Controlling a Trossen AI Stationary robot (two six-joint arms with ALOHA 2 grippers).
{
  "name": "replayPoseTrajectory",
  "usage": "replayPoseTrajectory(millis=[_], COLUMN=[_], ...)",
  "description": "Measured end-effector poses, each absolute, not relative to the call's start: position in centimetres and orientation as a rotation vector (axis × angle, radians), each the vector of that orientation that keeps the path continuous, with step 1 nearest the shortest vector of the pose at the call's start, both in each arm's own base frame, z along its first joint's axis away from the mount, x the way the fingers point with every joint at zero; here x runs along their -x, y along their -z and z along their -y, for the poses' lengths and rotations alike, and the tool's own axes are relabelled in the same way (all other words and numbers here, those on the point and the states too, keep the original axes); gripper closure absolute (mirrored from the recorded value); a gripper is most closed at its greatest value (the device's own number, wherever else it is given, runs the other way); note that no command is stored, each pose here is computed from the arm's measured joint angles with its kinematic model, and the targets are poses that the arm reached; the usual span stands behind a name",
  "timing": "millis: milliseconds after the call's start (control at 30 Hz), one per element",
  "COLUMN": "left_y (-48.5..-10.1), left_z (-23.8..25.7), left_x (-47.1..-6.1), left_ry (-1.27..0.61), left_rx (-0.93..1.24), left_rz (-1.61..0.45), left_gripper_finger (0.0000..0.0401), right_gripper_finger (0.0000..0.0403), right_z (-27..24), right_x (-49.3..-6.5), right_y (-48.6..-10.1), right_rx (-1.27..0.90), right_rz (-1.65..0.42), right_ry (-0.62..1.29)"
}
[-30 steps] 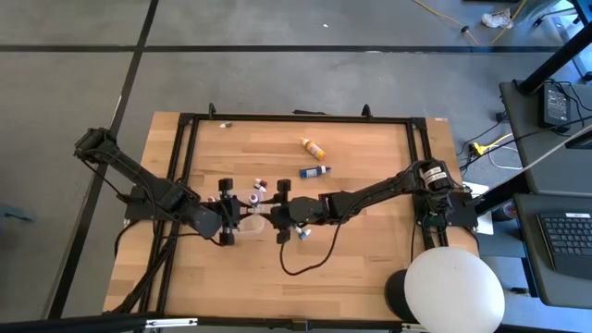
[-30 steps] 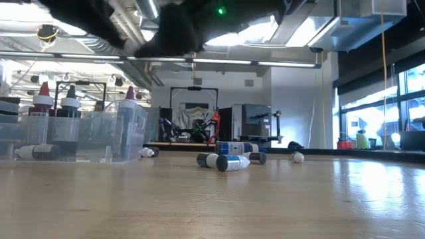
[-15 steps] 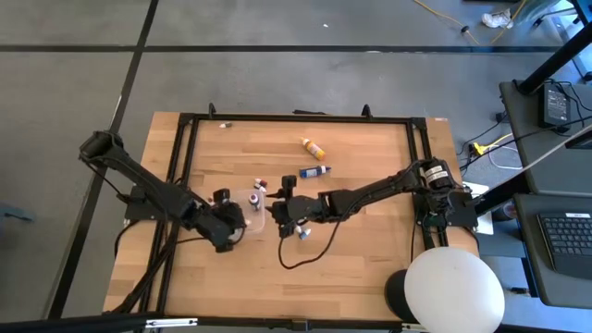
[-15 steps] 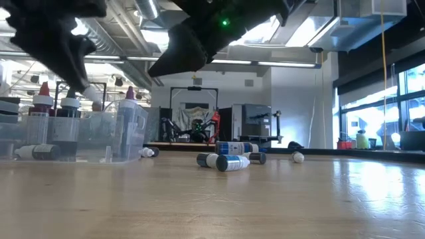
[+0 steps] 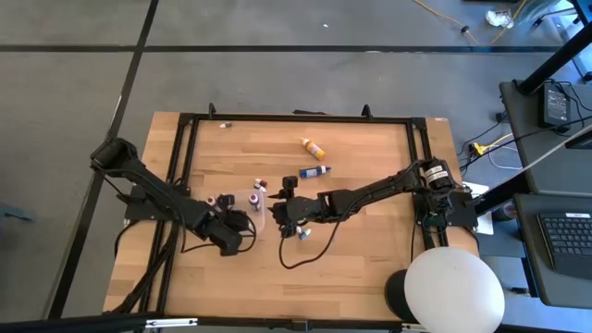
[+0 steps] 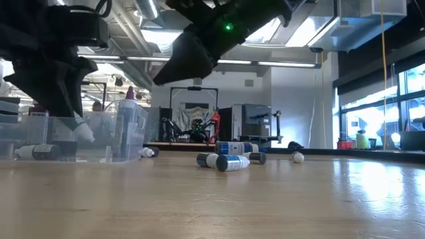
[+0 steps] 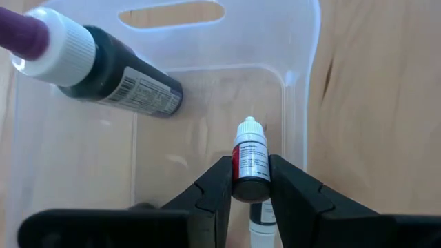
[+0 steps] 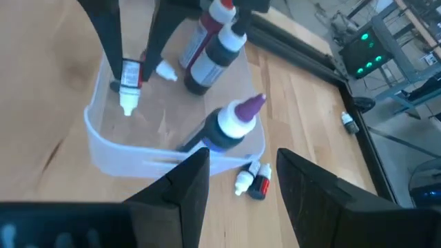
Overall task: Pick & Place food coloring
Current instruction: Put the bottom small red food coloring bottle into the transparent bin
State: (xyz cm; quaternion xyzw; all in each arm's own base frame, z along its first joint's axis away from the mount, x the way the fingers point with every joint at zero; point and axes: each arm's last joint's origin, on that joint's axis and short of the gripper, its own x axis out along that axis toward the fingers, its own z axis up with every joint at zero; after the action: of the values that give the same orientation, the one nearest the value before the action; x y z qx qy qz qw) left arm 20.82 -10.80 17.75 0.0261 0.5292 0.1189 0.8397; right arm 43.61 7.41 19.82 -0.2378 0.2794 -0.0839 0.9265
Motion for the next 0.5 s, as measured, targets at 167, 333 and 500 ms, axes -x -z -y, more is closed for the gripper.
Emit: replayPoseTrajectory(millis=[167, 333, 500], left_y=[-17.6, -17.6, -17.6], left_z=[10.8, 10.8, 10.8], left_x=[-20.9, -20.9, -20.9], left_ry=[-0.246, -0.243, -0.242], left_rx=[-0.070, -0.073, -0.073], left_rz=[-1.124, -1.124, -1.124], left_gripper_finger=[0.0315, 0.0314, 0.0307], right_gripper_finger=[0.0231, 0.0231, 0.0231], right_z=[-7.4, -7.2, -7.0], right_x=[-43.0, -42.5, -41.5], right_y=[-18.8, -18.1, -17.1], right_rx=[0.427, 0.390, 0.373], right_rz=[-0.680, -0.736, -0.657], right_ry=[0.115, 0.121, 0.129])
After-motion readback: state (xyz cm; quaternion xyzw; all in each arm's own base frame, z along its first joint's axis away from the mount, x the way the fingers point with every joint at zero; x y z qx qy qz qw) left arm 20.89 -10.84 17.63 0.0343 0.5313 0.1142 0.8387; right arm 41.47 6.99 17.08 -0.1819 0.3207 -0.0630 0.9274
